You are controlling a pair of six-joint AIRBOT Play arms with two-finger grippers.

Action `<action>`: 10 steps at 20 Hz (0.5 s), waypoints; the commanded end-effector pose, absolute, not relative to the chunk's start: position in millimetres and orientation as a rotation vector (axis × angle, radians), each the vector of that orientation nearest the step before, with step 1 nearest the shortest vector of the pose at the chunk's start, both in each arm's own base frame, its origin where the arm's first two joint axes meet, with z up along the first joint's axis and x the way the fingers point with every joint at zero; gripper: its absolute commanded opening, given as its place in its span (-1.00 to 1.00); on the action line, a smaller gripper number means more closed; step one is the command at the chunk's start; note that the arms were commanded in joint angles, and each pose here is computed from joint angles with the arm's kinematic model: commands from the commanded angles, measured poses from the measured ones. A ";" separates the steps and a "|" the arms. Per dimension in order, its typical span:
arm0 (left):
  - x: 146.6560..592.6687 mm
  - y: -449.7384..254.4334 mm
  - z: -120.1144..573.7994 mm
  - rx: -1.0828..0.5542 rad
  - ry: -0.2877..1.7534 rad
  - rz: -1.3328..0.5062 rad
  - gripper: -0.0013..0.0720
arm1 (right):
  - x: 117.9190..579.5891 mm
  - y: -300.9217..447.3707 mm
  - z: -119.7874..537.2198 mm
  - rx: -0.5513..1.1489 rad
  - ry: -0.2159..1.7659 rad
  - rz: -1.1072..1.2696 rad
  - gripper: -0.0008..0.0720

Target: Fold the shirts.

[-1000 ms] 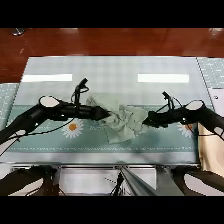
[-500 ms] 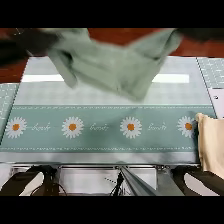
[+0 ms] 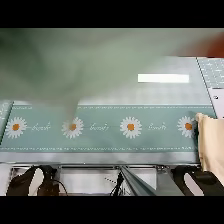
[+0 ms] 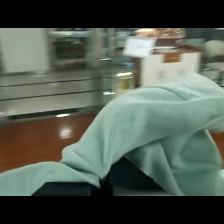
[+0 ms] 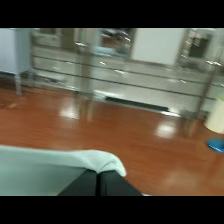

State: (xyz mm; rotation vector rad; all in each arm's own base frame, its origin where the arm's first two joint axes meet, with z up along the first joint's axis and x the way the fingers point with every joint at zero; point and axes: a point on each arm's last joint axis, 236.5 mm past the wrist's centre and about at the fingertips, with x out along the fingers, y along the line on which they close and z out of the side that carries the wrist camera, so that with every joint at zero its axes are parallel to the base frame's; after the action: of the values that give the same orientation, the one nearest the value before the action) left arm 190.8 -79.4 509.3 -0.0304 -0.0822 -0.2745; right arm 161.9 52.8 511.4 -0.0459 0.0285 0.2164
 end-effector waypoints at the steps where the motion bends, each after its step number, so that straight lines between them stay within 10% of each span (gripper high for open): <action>1: 164.1 -51.4 473.4 -0.013 0.037 -0.076 -0.91 | 128.1 11.9 467.0 -0.014 0.146 0.037 -0.92; 10: 244.4 -92.6 247.5 -0.494 0.549 -0.436 -0.91 | 183.7 27.5 217.2 0.119 0.833 0.082 -0.91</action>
State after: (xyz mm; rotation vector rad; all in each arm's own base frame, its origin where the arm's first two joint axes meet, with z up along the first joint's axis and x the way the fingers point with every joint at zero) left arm 227.9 -72.7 318.8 -0.3140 0.4187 -0.3047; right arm 170.8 22.3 302.0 0.0633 0.6313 0.0775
